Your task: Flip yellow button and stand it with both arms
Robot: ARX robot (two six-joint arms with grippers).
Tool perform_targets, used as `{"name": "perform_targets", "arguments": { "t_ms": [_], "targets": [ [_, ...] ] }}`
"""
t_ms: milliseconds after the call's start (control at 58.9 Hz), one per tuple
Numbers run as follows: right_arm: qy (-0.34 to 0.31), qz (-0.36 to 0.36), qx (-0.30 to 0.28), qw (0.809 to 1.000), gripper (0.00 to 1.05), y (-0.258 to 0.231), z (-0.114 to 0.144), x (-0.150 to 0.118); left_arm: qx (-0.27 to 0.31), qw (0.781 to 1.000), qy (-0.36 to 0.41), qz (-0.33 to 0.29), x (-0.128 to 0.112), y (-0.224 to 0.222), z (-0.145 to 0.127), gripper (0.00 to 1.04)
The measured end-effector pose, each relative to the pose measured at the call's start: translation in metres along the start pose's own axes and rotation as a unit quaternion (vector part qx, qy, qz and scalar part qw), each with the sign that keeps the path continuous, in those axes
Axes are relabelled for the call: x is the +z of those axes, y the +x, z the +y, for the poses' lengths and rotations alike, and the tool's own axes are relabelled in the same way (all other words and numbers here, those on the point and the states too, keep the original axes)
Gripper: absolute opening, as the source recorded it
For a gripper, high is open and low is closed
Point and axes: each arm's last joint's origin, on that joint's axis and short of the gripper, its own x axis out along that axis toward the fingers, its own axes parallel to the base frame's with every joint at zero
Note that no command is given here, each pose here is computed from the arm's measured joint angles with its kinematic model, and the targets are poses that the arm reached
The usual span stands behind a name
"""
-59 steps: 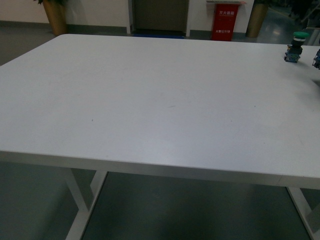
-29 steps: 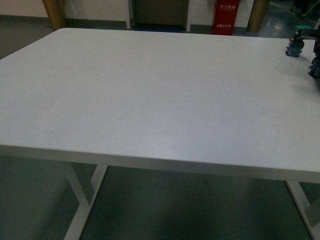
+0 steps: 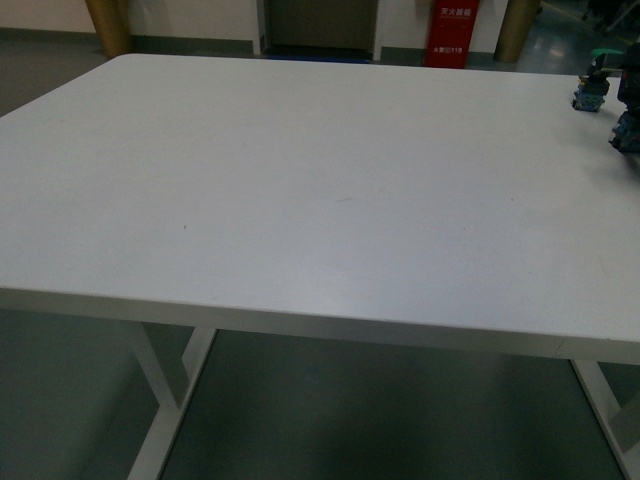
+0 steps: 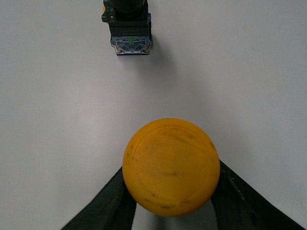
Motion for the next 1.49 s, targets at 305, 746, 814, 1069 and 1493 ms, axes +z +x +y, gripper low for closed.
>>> {"name": "perform_targets", "arguments": {
  "t_ms": [305, 746, 814, 1069, 1493],
  "targets": [
    [0.004, -0.01, -0.002, 1.0, 0.99, 0.001, -0.004, 0.002, 0.0, 1.0, 0.0, 0.0, 0.0, 0.0, 0.0, 0.99],
    [-0.049, -0.034, -0.004, 0.998, 0.98, 0.0, -0.001, 0.006, 0.0, 1.0, 0.0, 0.0, 0.0, 0.0, 0.0, 0.99],
    [-0.055, -0.034, -0.008, 0.998, 0.98, 0.0, -0.002, 0.006, 0.0, 1.0, 0.0, 0.0, 0.0, 0.0, 0.0, 0.99],
    [-0.065, -0.033, -0.015, 0.997, 0.98, 0.001, -0.004, 0.006, 0.0, 1.0, 0.0, 0.0, 0.0, 0.0, 0.0, 0.99],
    [-0.054, -0.032, 0.025, 0.998, 0.98, -0.018, -0.004, 0.008, 0.0, 1.0, 0.0, 0.0, 0.0, 0.0, 0.0, 0.99]
  ]
}}
